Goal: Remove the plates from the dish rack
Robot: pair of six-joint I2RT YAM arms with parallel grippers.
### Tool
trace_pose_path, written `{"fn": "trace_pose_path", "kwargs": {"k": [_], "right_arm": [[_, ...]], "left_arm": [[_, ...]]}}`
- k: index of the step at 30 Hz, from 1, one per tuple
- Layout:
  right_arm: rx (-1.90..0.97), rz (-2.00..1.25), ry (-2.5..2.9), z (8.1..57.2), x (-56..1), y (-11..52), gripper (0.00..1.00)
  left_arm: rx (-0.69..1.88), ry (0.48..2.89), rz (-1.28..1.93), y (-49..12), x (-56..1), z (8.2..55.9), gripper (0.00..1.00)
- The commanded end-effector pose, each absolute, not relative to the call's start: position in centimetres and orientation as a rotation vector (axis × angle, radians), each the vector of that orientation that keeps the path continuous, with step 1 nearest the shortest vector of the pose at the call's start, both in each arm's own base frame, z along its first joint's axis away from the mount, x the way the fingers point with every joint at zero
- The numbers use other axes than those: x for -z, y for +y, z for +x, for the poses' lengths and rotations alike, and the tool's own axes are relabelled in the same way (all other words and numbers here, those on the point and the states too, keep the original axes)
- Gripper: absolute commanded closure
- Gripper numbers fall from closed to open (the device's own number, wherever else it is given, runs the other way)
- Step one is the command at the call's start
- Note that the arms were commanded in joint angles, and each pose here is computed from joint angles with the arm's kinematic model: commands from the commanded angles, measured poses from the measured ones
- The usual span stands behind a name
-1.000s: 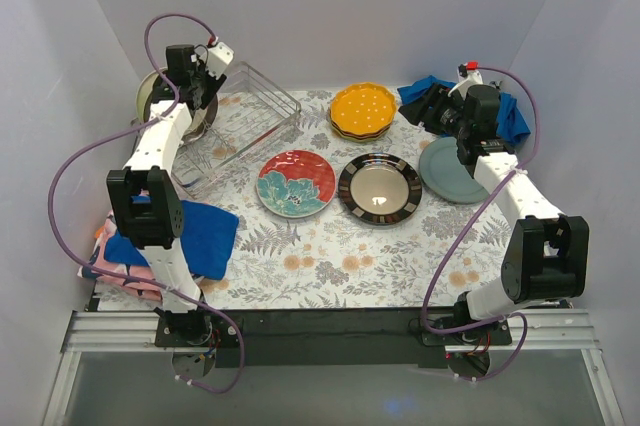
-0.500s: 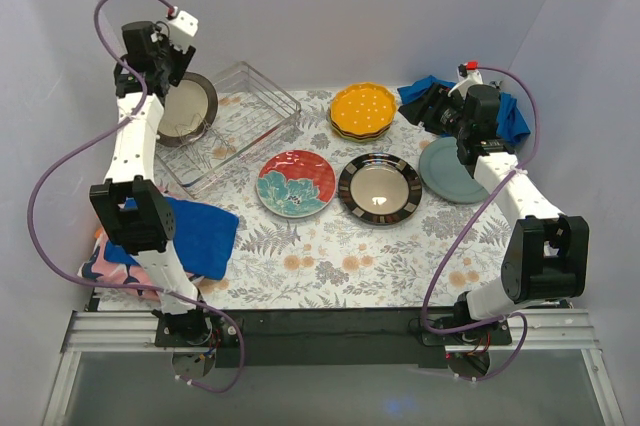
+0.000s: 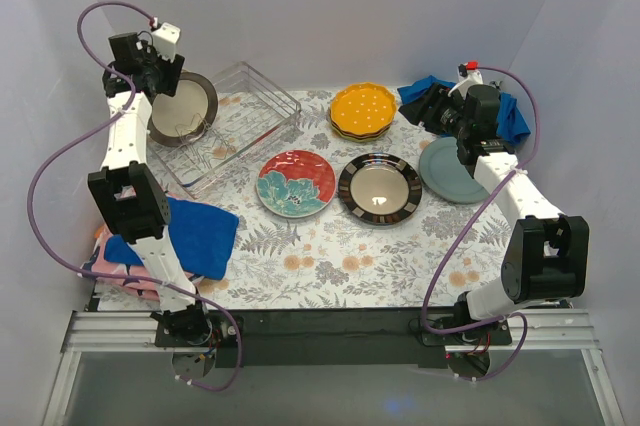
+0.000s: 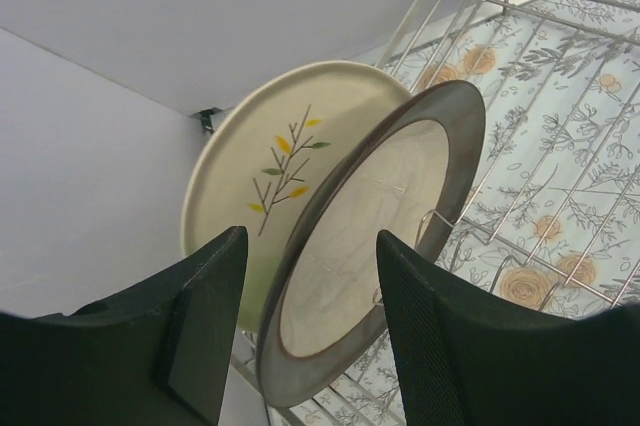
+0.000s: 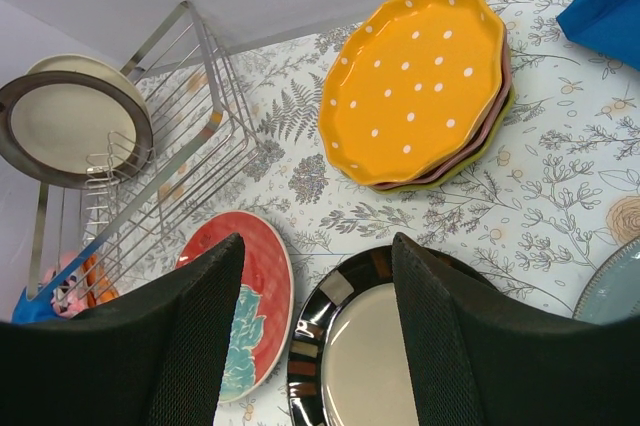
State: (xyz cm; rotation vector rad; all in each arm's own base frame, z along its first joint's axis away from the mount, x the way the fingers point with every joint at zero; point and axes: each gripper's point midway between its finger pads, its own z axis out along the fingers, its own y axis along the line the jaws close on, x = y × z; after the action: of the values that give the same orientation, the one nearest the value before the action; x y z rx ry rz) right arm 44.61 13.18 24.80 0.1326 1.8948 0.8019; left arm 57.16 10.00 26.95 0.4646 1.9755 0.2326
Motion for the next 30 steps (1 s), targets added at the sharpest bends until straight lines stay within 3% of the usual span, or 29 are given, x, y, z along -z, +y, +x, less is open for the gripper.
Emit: {"fn": "trace_pose_path", "kwargs": {"k": [1,15,20,30], "right_arm": [[-0.789,0.095,1.839,45.0,-26.1,13.1,0.34],[-0.788,0.096,1.844,45.2,-25.9,13.1,0.34],[-0.786,0.1,1.847,45.1,-25.7,13.1,0.34],[-0.795,0.1,1.857,45.2,-25.2,13.2,0.35]], "left_arm": [[-0.201,1.969,0.493,9.6,-26.4,57.2,0.47],[-0.312,2.053,0.577,9.4,-22.6,57.2,0.54],[-0.355,2.034,0.606,8.7,-23.4,57.0,0.63],[-0.438,2.013,0.65,7.1,-24.1,56.7,0.69]]}}
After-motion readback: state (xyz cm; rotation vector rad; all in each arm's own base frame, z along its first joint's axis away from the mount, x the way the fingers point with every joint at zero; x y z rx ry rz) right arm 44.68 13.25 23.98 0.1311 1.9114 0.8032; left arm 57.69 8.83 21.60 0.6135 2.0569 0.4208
